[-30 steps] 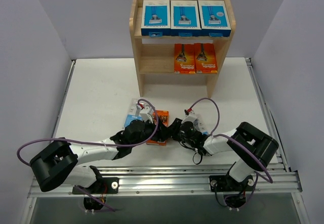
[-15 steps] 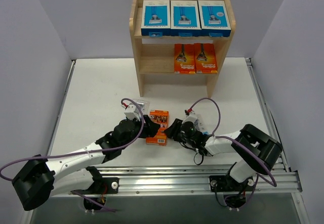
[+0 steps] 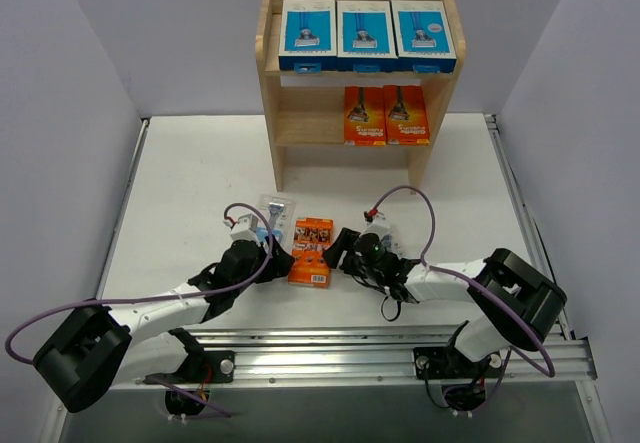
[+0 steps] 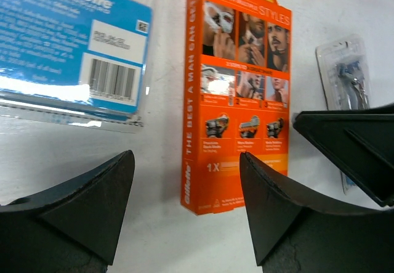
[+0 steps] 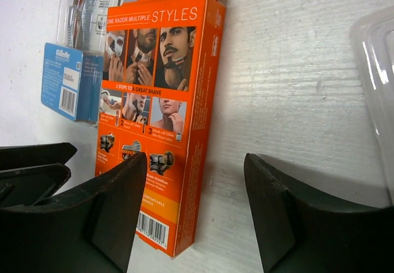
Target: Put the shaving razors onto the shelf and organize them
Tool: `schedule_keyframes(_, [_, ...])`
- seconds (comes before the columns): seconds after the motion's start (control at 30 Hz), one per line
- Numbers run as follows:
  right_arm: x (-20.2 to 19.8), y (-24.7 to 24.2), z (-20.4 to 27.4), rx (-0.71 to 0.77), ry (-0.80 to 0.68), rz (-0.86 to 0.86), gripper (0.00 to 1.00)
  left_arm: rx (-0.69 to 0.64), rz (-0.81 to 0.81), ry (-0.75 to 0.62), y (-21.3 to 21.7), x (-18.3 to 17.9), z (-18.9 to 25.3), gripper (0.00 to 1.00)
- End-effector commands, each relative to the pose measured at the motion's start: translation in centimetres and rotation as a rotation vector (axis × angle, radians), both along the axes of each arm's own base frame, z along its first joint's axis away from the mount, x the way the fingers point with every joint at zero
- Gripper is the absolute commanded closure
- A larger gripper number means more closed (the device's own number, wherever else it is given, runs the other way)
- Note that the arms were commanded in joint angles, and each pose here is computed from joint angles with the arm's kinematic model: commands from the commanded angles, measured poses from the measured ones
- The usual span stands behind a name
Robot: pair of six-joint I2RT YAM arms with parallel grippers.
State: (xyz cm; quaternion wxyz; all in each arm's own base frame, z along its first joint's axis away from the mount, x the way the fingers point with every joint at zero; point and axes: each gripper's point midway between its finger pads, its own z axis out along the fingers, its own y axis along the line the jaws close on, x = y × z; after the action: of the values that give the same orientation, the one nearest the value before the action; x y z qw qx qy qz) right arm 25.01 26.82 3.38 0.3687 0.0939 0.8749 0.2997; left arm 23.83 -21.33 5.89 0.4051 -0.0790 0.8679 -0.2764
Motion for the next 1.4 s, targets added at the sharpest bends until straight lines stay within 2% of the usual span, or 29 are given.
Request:
schedule_keyframes(0.0, [1.2,-0.5,1.6,0.000,-0.038,-0.037,0.41,-0.050,0.037,0.006,0.3,0.8,0.0,0.22])
schedule_keyframes(0.13, [1.3,-0.3,1.8,0.006,-0.039,-0.027,0.58,-0.021,0.075,0.026,1.3,1.1,-0.8,0.28])
schedule_keyframes(0.17, [1.3,-0.3,1.7,0.004,-0.038,-0.025,0.59,-0.016,0.074,0.027,1.3,1.2,-0.9,0.33])
schedule_keyframes(0.2, [1.3,-0.2,1.6,0.005,-0.037,-0.024,0.60,-0.005,0.073,0.024,1.3,1.3,-0.8,0.44])
schedule_keyframes(0.3, [1.4,0.2,1.7,0.016,-0.037,-0.014,0.62,0.032,0.077,0.036,1.5,1.5,-1.5,0.58])
schedule_keyframes(0.43, [1.4,0.5,1.6,0.023,-0.034,-0.006,0.62,0.077,0.070,0.059,1.6,1.7,-3.0,0.67])
schedule_keyframes(0.67, [1.6,1.0,1.7,0.029,-0.036,0.007,0.62,0.081,0.022,0.078,0.2,1.9,-4.5,0.74])
schedule_keyframes(0.87, [1.4,0.9,0.9,0.030,-0.019,0.002,0.63,0.049,-0.028,0.057,-1.8,2.0,-3.7,0.80])
schedule_keyframes(1.0, [0.9,-0.1,-0.1,0.037,-0.002,-0.037,0.72,0.026,-0.033,0.034,-2.3,2.2,-2.6,0.80])
schedule_keyframes(1.37, [-0.5,-0.9,-3.9,0.023,0.069,-0.041,0.85,-0.011,-0.080,0.019,-4.1,2.1,-2.0,0.80])
